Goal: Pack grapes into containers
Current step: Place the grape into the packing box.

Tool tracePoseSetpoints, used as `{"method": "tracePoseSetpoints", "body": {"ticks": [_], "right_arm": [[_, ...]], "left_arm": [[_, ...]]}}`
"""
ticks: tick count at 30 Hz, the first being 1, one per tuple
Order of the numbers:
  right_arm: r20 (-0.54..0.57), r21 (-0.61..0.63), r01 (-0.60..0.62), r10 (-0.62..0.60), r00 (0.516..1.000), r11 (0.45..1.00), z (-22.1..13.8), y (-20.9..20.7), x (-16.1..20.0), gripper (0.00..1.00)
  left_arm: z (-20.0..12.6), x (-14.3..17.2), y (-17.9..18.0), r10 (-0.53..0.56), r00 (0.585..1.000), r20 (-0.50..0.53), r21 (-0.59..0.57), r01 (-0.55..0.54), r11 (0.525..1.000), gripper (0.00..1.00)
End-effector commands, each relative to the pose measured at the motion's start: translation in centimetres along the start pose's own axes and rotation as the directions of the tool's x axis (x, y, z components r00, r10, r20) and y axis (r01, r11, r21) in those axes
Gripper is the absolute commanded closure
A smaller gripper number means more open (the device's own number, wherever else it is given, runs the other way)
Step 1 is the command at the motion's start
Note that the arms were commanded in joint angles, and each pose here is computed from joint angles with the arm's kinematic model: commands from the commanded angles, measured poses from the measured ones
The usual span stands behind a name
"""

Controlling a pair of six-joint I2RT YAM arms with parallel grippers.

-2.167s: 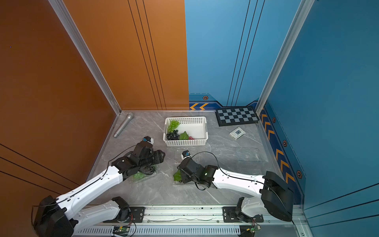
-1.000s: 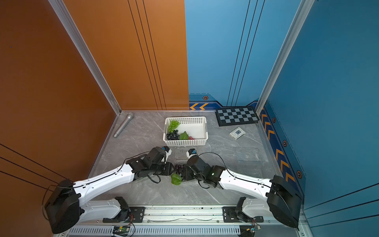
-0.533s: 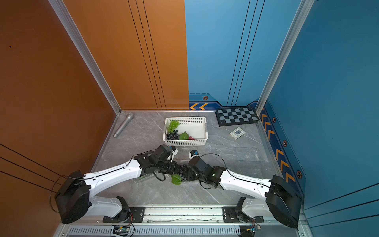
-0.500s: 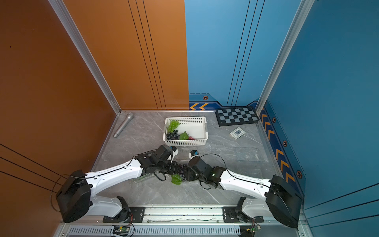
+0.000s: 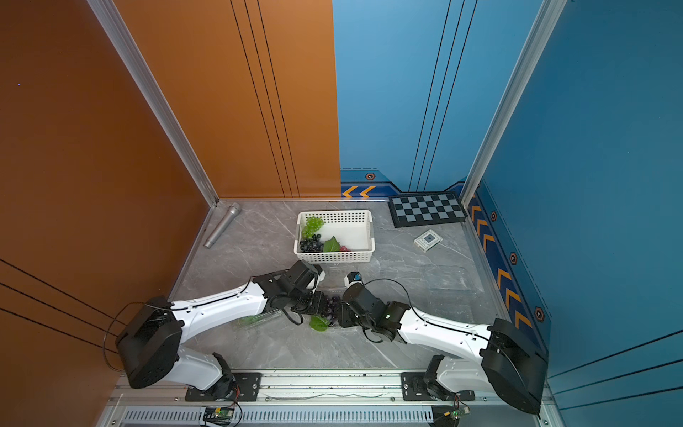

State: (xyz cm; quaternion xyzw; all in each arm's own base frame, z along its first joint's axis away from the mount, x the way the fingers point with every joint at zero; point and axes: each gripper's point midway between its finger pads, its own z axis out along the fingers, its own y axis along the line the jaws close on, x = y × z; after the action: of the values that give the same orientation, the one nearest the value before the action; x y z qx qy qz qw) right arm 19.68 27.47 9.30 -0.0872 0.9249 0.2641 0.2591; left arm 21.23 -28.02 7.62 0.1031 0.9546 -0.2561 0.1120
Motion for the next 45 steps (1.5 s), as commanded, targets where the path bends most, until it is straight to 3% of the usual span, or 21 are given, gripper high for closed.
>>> {"method": "tracePoseSetpoints", "body": {"ticks": [1, 25, 32, 39, 45], "right_arm": [[0.038, 0.001, -0.016, 0.016, 0.999, 1.0, -0.4, -0.1, -0.8, 0.52], [0.034, -0.004, -0.015, 0.015, 0.999, 1.0, -0.2, 0.2, -1.0, 0.51], [0.052, -0.03, -0.023, 0.025, 0.998, 0.999, -0.8, 0.6, -1.9, 0.5], [0.1, -0.019, -0.009, 0.011, 0.995, 1.0, -2.2, 0.2, -4.7, 0.49], [0.187, 0.023, 0.043, -0.047, 0.981, 0.999, -3.9, -0.4, -10.8, 0.47]], "left_arm": [[0.4, -0.4, -0.2, -0.004, 1.0, -0.014, -0.004, 0.004, 1.0, 0.84], [1.6, 0.4, 1.1, -0.025, 0.997, -0.071, -0.053, 0.022, 0.998, 0.81], [-1.7, -1.3, -0.6, -0.038, 0.999, 0.025, 0.007, 0.038, 0.999, 0.58], [-5.6, -3.6, -0.6, -0.08, 0.987, 0.143, 0.042, 0.075, 0.996, 0.54], [-8.7, -5.9, 1.5, -0.143, 0.949, 0.281, 0.025, 0.141, 0.99, 0.52]]}}
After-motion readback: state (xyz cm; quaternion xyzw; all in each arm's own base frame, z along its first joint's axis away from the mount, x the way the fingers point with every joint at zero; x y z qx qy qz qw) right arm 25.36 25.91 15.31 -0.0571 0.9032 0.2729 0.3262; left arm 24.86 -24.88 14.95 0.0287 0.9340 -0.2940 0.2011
